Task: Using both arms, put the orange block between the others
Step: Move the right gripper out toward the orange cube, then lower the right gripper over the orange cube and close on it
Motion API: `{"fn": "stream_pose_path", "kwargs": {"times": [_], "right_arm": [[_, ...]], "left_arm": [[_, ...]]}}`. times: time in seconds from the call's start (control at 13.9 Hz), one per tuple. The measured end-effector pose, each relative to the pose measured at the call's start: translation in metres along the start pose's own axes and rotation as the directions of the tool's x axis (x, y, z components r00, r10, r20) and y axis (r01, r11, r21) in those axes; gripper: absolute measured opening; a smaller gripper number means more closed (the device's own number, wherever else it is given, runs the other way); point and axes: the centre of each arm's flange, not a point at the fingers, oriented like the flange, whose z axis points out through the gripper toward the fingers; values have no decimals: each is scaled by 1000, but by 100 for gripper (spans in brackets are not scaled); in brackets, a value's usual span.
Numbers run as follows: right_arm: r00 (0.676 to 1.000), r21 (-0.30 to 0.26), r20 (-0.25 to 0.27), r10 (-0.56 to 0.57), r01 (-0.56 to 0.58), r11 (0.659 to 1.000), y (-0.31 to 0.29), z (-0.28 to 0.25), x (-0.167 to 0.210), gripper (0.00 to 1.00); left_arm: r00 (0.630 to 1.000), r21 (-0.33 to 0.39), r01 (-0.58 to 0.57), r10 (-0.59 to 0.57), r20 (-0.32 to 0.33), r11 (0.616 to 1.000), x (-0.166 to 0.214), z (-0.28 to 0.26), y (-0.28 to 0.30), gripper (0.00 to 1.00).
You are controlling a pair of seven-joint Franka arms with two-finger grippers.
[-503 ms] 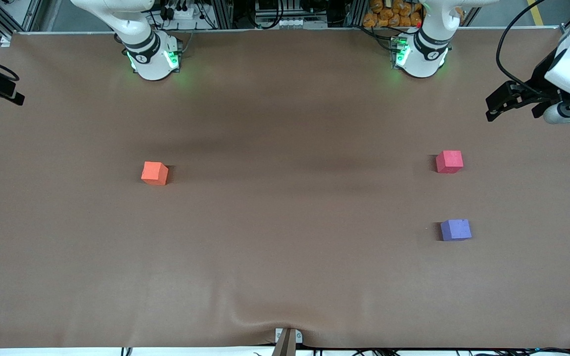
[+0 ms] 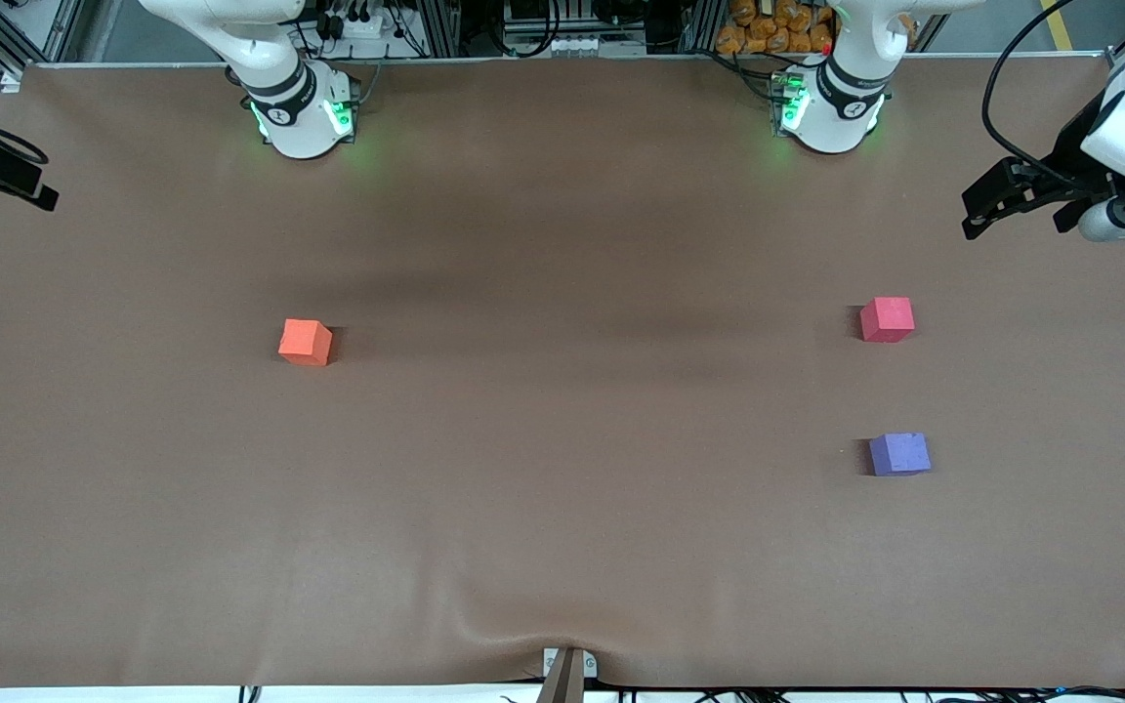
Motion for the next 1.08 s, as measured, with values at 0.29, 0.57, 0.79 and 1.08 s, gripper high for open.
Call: {"fn": "stream_pose_path", "kwargs": {"times": [0.29,0.57,0.79,1.08], "right_arm": [[1000,-3,2,-15,15,1000,-10,1,-1,100],[998,-13,28,-61,61,998,-40,14,3,100],[991,-26,75,-111,113,993,-71,38,13,100],[971,-48,190,-146,158,986,-106,103,43,100]], "left_arm": [[1000,1,-5,5,3,1000,-1,2,3,100],[1000,1,-7,7,3,1000,-1,1,4,100],[1000,1,-7,7,2,1000,-1,1,4,100],[1000,0,-8,8,0,1000,-1,0,4,100]]}}
